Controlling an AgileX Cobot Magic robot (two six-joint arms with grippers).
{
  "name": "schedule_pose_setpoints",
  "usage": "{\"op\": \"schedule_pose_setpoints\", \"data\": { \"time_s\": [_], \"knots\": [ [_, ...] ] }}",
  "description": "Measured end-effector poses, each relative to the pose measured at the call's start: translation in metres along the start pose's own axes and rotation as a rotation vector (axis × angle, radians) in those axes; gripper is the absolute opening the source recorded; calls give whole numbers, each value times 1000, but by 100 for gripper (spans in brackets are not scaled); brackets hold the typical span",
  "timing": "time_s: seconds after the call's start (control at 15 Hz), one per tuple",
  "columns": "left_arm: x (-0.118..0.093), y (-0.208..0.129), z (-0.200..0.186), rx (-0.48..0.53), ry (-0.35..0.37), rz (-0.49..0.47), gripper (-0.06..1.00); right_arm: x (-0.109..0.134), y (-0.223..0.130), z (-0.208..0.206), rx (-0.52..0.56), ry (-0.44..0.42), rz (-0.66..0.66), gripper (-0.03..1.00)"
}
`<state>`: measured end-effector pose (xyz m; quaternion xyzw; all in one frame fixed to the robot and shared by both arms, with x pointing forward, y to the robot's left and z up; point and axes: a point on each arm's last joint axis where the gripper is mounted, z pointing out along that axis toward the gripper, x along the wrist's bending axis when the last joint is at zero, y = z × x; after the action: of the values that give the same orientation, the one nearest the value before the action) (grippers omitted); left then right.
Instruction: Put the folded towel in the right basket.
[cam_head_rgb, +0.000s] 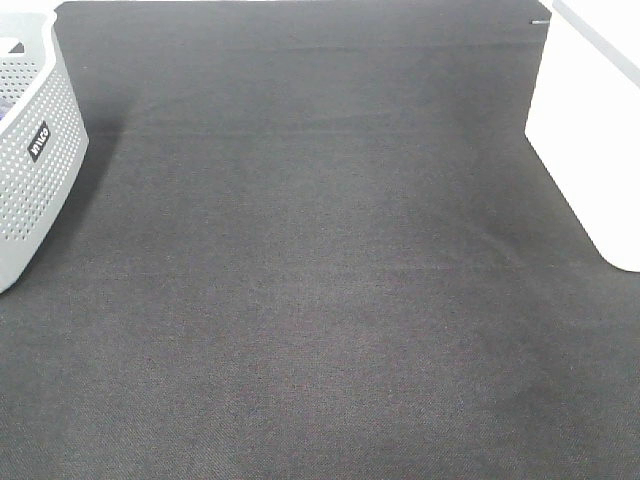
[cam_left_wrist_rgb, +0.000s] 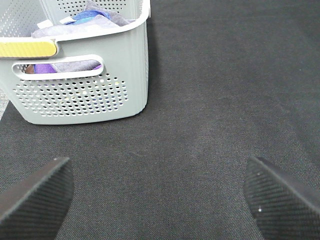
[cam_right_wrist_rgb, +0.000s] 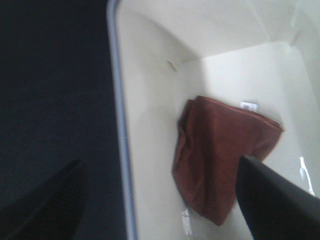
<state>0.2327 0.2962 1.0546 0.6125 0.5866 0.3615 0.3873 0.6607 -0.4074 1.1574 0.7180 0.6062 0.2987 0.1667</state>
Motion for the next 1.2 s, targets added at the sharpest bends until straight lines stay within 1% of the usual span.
{"op": "schedule_pose_setpoints", "data": {
  "time_s": [0.07,0.13,0.2,0.33,0.47,0.6,0.67,0.73,1.0,1.2],
  "knots": [
    [0,0,0,0,0,0,87,18,0,-4,-6,14,-39,77],
    [0,0,0,0,0,0,87,43,-1,-1,3,29,-94,77],
    [0,0,0,0,0,0,87,59,-3,2,14,34,-125,77],
    [0,0,0,0,0,0,87,84,-7,0,15,31,-175,77],
    [0,0,0,0,0,0,87,99,-9,-14,-4,10,-198,77],
    [0,0,0,0,0,0,87,101,-19,-40,-20,-9,-191,77],
    [0,0,0,0,0,0,87,101,-19,-40,-20,-9,-191,77],
    [0,0,0,0,0,0,87,101,-26,-52,-22,-19,-195,77],
    [0,0,0,0,0,0,87,100,-78,-101,4,-32,-194,77],
    [0,0,0,0,0,0,87,95,-126,-127,34,-42,-193,77]
  ]
}}
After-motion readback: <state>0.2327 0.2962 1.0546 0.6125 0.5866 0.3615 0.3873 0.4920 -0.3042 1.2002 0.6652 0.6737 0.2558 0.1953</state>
